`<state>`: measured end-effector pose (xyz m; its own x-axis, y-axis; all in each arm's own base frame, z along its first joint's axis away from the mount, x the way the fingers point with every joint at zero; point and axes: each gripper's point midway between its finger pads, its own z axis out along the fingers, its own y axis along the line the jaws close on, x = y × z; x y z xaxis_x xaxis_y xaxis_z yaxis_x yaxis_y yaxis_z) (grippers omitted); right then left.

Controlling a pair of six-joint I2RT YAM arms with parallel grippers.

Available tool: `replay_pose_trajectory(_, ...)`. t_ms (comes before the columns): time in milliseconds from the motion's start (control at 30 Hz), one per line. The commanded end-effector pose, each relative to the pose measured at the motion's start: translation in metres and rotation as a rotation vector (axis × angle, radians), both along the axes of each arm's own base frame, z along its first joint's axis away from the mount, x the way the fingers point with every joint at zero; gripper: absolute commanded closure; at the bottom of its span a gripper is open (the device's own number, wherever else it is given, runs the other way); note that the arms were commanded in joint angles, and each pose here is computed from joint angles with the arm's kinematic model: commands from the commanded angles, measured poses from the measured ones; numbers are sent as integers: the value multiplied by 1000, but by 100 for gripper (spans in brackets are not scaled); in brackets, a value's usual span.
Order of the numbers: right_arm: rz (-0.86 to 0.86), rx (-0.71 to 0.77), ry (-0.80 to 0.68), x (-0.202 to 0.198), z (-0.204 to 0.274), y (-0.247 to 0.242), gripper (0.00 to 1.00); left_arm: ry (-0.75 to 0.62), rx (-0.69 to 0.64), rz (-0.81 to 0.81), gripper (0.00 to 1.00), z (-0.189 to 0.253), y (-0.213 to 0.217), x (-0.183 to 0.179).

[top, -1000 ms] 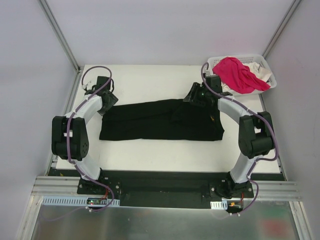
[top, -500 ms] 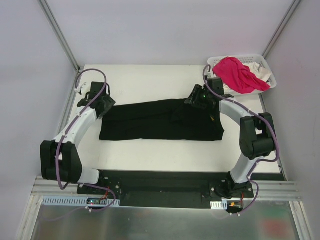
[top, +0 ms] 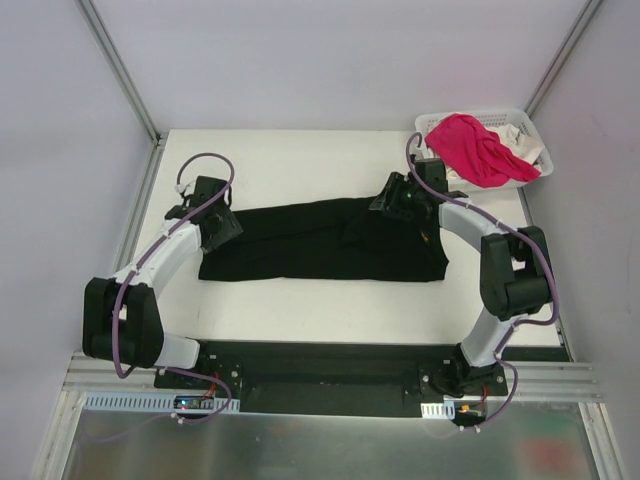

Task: Fold and stack the t-shirts
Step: Fold the other side of the tshirt into a rectangle

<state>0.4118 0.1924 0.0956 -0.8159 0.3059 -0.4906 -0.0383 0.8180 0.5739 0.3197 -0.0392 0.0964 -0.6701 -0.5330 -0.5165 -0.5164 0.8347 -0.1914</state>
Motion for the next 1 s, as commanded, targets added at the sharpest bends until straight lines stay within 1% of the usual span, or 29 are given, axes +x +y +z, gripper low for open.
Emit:
replay_pose_trajectory(0,0,37,-80,3,31,0,49,93,39,-34,43,-16,4,-25)
replay_pose_trajectory(133,1,40,-92,0,36,-1,49,110,130,42,43,-14,24,-29)
replay_pose_trajectory(200,3,45,-89,0,36,-2,48,111,143,76,43,-14,30,-27)
replay_pose_trajectory(500,-6,58,-97,-2,41,-7,49,131,150,106,44,-19,33,-11)
replay_pose_trajectory(767,-6,70,-116,0,44,-7,49,95,135,111,45,-11,29,10)
replay_pose_trajectory(967,-11,70,-114,1,43,-9,49,99,129,106,46,-17,27,12)
